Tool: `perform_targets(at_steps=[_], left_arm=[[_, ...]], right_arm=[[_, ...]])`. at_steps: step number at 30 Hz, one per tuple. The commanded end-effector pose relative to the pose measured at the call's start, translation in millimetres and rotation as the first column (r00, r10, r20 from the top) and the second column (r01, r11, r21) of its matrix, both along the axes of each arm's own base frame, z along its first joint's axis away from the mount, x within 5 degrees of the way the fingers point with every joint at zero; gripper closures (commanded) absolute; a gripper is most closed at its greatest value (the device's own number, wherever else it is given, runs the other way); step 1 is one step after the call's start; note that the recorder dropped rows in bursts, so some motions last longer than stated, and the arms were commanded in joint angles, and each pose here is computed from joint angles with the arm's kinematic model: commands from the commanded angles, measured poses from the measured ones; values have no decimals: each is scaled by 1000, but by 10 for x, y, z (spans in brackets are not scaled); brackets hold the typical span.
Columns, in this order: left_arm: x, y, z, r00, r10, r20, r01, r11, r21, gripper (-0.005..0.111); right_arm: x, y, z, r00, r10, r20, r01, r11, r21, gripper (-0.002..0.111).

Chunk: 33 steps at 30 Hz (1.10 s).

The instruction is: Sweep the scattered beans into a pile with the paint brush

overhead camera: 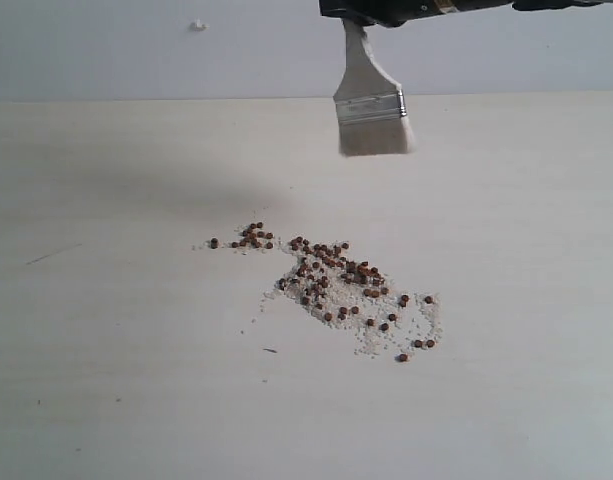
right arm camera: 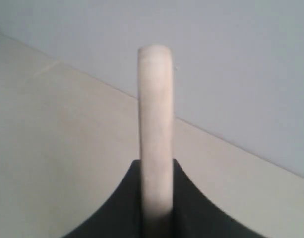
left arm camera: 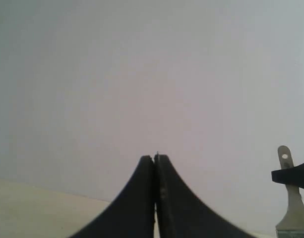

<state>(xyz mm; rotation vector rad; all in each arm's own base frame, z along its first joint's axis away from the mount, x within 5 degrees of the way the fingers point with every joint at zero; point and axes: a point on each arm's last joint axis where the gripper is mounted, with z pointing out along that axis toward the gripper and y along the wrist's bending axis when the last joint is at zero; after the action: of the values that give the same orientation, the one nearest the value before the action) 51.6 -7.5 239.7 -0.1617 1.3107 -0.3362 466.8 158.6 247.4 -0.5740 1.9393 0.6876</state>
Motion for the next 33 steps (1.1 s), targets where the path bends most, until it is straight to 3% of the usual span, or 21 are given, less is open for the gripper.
perform_targets(at_steps=[1,4,6,10,14,18,22,28,33], left_arm=[[-1,0,-17,1000,0,-1,0,1000,-2,107],[-1,0,-17,1000,0,-1,0,1000,-2,107],[-1,0,-17,1000,0,-1,0,1000,-2,107],[-1,0,-17,1000,0,-1,0,1000,-2,107],[-1,0,-17,1000,0,-1,0,1000,-2,107],[-1,0,-17,1000,0,-1,0,1000,-2,107],[-1,0,-17,1000,0,-1,0,1000,-2,107],[-1,0,-17,1000,0,-1,0,1000,-2,107],[-1,0,-17,1000,0,-1,0,1000,-2,107]], right_arm=[[-279,-21,82,958,-282,59,286,953,-95,108],[-539,42,122,895,-429,120,444,882,-159,108],[-749,176,182,881,-445,160,470,864,-181,108],[-969,412,244,905,-395,156,418,893,-167,108],[-1039,516,210,922,-386,14,386,920,-74,108],[-1120,487,111,903,-429,-36,424,901,-86,108],[-1333,473,47,820,-564,94,572,804,-161,108],[-1804,723,69,720,-650,243,681,729,-68,108],[-2068,925,130,687,-651,323,696,718,-35,108]])
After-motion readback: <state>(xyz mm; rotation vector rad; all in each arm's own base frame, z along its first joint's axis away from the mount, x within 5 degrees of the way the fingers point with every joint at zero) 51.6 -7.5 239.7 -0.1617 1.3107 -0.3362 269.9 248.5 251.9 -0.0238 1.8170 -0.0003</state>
